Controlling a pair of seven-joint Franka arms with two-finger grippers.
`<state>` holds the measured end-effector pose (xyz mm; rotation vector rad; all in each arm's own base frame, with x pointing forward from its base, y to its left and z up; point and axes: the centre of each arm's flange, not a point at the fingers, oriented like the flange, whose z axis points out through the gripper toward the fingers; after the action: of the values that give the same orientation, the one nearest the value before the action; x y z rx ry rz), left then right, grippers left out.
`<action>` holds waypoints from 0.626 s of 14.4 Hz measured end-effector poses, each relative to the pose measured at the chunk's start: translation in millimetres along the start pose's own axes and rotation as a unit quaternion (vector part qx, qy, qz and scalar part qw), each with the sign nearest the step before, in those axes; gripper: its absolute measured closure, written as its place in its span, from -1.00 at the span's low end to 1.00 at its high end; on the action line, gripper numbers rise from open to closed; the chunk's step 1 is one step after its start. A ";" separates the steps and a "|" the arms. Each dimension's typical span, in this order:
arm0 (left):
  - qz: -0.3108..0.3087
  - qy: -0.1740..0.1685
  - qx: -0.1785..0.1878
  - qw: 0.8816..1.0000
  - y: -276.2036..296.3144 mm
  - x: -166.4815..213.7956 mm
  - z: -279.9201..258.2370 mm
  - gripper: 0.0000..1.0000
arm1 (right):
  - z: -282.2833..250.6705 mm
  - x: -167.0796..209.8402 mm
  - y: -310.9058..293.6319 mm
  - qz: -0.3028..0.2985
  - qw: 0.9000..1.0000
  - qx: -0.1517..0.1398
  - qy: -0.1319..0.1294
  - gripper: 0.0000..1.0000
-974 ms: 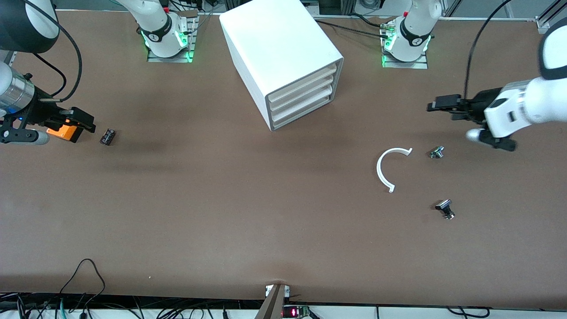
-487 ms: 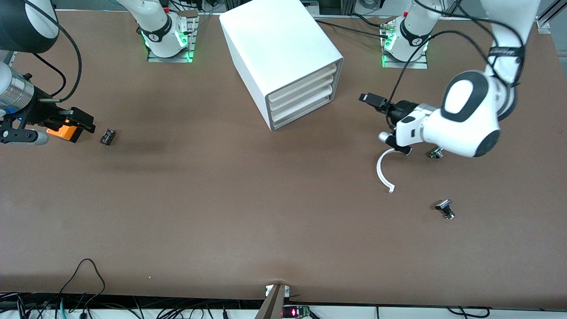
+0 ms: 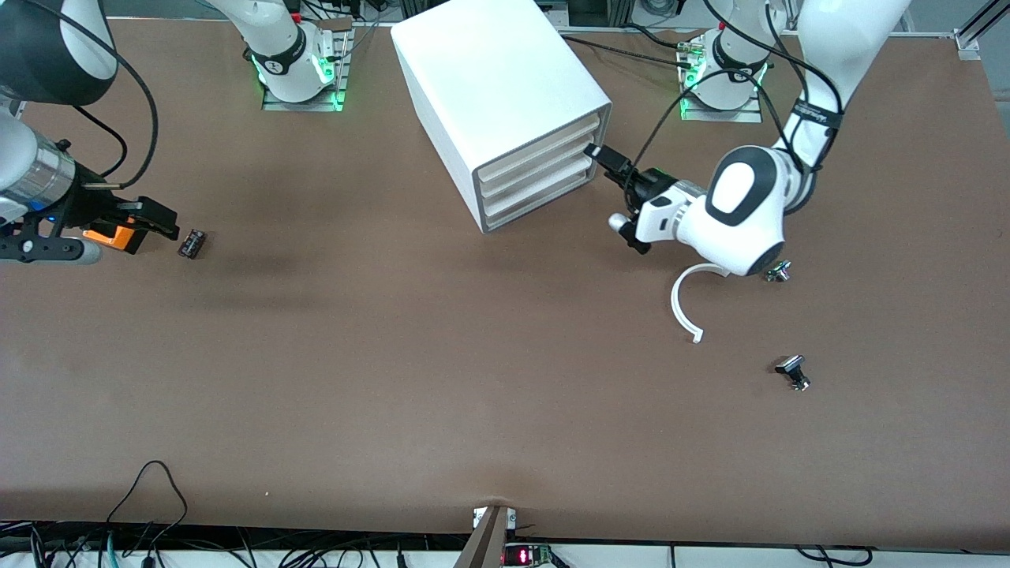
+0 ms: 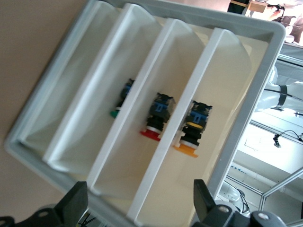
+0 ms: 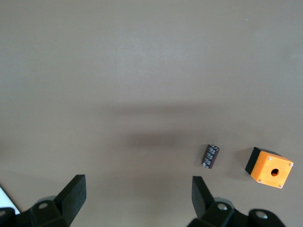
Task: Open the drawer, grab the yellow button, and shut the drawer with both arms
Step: 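Reach the left gripper to the white cabinet's lowest drawer front, then pull the drawer open with the left gripper while the right gripper rises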
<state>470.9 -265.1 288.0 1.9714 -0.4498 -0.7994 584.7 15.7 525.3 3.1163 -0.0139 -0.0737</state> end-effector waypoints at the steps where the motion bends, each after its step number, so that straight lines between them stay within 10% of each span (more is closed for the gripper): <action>1: 0.007 -0.001 -0.004 1.000 2.4 1.7 12.3 -0.94 | 2.5 0.7 -7.2 -0.006 1.000 0.000 -0.002 -0.98; 6: 0.030 0.010 -0.031 0.999 -12.6 -1.4 68.9 -0.76 | 7.7 -3.7 -72.5 -0.060 0.998 -0.004 -0.007 -0.98; 9: 0.034 0.006 -0.030 0.999 -14.1 -3.2 79.2 -0.22 | 8.5 -5.5 -76.1 -0.063 0.998 -0.005 -0.012 -0.98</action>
<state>413.7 -305.8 248.7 1.8953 -0.4773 -0.7487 579.4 91.6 515.2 3.1036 0.1813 -0.1129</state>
